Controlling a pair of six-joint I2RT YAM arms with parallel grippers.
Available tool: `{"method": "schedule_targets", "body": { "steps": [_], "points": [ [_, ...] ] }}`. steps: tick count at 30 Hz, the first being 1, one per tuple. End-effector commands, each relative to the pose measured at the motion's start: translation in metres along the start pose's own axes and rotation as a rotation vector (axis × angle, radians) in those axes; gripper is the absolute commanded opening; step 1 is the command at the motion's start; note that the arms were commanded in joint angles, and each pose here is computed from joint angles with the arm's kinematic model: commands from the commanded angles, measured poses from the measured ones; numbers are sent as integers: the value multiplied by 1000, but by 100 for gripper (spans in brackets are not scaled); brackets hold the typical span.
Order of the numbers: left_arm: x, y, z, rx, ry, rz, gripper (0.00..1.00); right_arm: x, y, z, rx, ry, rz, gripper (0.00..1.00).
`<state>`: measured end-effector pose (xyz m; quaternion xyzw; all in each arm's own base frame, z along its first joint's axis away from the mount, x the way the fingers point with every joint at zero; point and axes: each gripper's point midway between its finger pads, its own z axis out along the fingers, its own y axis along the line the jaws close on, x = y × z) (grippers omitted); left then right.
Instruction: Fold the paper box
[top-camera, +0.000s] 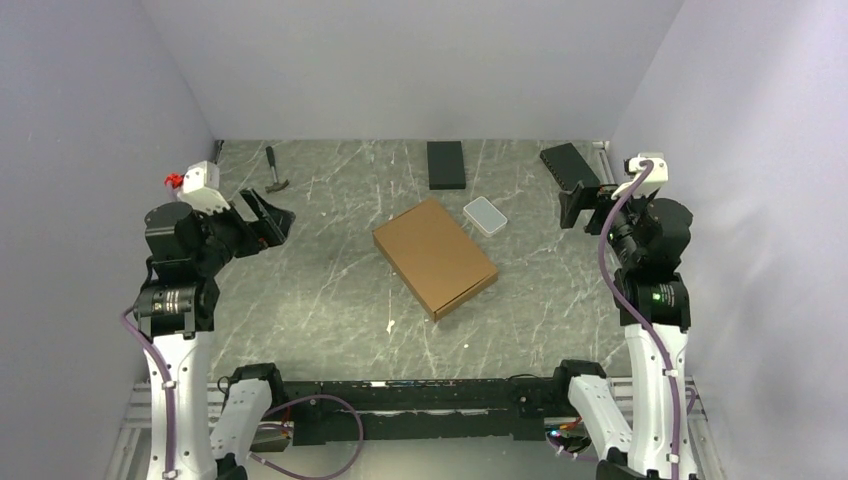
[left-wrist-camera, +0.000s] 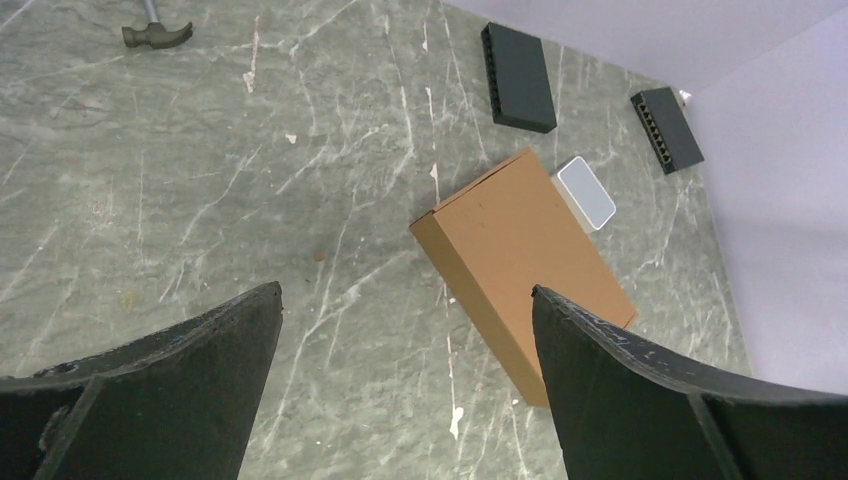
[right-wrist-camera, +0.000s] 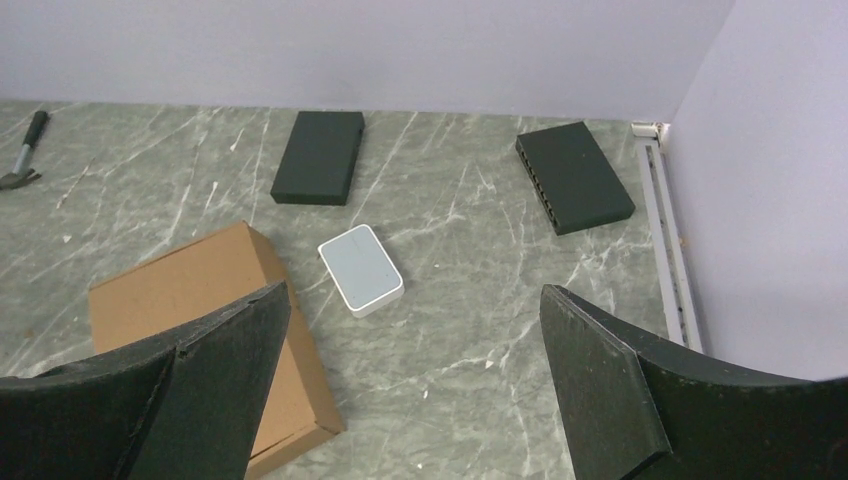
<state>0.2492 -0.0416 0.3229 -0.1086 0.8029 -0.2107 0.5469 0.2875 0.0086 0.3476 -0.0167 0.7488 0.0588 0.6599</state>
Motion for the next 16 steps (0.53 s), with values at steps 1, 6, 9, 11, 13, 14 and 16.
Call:
{"method": "schedule_targets", "body": {
  "steps": [1,6,9,11,13,14,16],
  "points": [
    [7,-2,3,44,13,63,100,-17,9,-9,-60,-43,-41,100],
    [17,-3,8,87,-8,105,99,-5,17,-7,-131,-18,-32,100],
    [24,2,10,86,-15,123,100,-5,11,-4,-105,-20,-16,100],
    [28,3,12,92,-20,135,99,-8,2,-2,-57,-29,1,100],
    [31,1,14,107,-15,147,100,-5,-1,-2,-55,-22,-25,100],
    [32,1,15,113,-14,154,99,-3,-1,-2,-59,-19,-27,100],
    [35,2,19,114,-4,158,99,0,-1,-1,-65,-18,-27,100]
  ]
}}
